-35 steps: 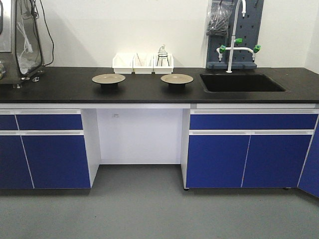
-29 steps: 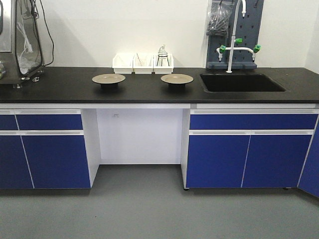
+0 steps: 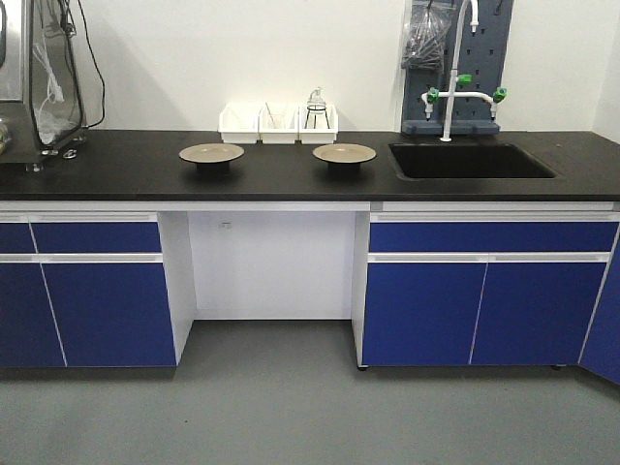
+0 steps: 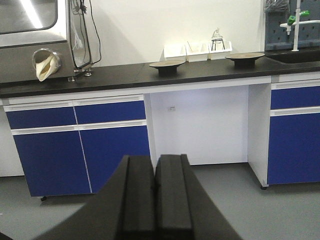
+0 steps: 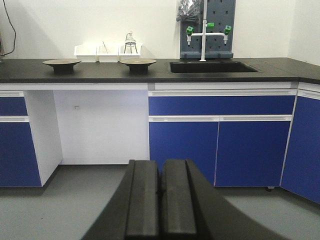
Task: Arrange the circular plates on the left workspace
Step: 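Drive the base up to the counter holding the two tan plates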
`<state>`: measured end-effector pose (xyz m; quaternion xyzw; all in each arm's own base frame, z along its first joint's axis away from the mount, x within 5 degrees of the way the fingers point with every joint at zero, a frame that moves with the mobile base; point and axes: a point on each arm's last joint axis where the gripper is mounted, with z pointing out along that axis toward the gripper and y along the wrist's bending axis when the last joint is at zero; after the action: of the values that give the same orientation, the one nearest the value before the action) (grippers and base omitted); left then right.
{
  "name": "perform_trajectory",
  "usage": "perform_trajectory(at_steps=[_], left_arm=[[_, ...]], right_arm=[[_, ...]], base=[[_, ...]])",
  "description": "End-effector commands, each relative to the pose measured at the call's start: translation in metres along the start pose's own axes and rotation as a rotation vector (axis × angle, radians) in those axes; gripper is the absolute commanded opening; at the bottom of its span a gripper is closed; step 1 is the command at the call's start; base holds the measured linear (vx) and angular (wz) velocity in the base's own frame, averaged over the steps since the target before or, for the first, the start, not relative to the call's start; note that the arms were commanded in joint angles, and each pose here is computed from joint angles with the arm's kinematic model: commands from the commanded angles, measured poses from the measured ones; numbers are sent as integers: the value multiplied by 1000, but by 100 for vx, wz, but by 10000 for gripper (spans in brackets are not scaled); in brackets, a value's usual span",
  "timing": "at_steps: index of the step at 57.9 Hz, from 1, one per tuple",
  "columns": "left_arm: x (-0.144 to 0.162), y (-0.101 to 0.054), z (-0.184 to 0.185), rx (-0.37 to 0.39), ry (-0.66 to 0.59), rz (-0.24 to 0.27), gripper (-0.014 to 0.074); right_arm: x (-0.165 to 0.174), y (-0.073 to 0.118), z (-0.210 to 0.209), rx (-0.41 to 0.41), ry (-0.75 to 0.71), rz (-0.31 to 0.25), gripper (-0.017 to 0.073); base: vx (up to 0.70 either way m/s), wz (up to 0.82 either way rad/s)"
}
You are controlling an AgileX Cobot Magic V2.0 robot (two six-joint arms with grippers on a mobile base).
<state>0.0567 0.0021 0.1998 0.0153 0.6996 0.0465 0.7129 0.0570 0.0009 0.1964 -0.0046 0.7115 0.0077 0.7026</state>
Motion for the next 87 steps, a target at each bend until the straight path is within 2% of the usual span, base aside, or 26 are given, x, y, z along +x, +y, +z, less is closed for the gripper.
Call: perform_trajectory(at_steps=[1, 39, 87], left_arm=[[-4, 2, -1, -19, -79, -13, 3], [-4, 2, -1, -19, -79, -13, 3], [-4, 2, -1, -19, -79, -13, 3]], right_arm=[[-6, 0, -1, 2, -90, -2, 2], [-6, 0, -1, 2, -90, -2, 2], [-6, 0, -1, 2, -90, -2, 2]], base=[[0, 1], [7, 1], [34, 3]])
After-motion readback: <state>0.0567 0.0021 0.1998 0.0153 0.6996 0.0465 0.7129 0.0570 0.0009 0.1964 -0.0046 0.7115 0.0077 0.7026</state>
